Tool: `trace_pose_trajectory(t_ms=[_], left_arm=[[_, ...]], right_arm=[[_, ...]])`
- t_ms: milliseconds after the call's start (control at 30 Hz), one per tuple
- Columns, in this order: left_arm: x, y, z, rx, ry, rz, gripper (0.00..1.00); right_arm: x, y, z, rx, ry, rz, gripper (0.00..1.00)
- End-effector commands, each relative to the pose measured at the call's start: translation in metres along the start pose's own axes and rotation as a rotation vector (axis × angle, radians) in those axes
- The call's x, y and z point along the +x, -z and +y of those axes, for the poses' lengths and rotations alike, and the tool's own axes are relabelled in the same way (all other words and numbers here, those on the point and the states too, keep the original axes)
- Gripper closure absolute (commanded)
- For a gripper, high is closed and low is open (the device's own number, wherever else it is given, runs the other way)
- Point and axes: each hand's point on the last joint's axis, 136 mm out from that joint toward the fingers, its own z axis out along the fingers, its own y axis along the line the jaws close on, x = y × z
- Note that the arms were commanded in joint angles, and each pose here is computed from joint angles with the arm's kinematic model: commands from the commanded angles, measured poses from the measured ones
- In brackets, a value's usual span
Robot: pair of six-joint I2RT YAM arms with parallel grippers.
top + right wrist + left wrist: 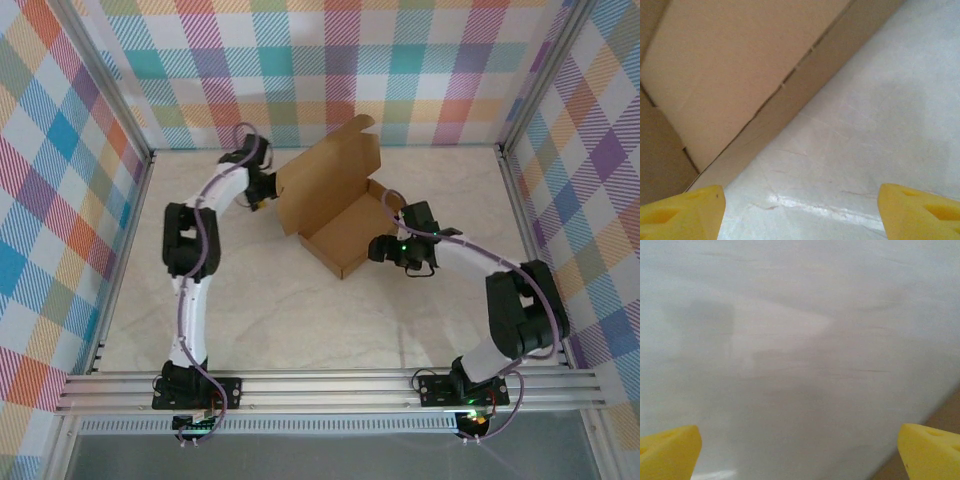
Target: Fold the paper box
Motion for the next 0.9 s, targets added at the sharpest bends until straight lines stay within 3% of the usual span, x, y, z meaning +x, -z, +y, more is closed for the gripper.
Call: trace_pose_trajectory(t_ms=[0,67,167,333,467,600,800,867], left_arm=[[-0.005,0.047,0.043,-0.075,0.033,-0.096,0.0],[0.013,0.057,0.052,-0.087,0.047,-0.114,0.0],[0.044,0.066,0.051,-0.045,0.088,-0.148,0.0],[0.102,0.08,0.05,-0.059,0.092,-0.184,0.0],[0.143,0.09,0.053,-0.051,0.091,-0.196,0.0],[0.172,0.085,0.035,0.1,0.07,-0.159,0.0],[0.173,0.078,0.017,0.138,0.005,-0.139,0.0],[0.169,0.074,0.013,0.132,-0.01,-0.132,0.0]], right_arm=[[-0.025,0.029,0.004,-0.007,0.158,-0.093,0.19],[-0.047,0.042,0.002,0.001,0.202,-0.141,0.19],[-0.084,0.048,-0.002,0.019,0.325,-0.186,0.3],[-0.133,0.018,-0.008,0.016,0.534,-0.108,0.37],[-0.158,-0.017,-0.03,0.064,0.506,0.0,0.42],[-0.171,-0.045,-0.042,0.095,0.479,0.041,0.5],[-0.168,-0.045,-0.046,0.116,0.345,0.051,0.74],[-0.162,-0.036,-0.045,0.129,0.264,0.04,0.78]])
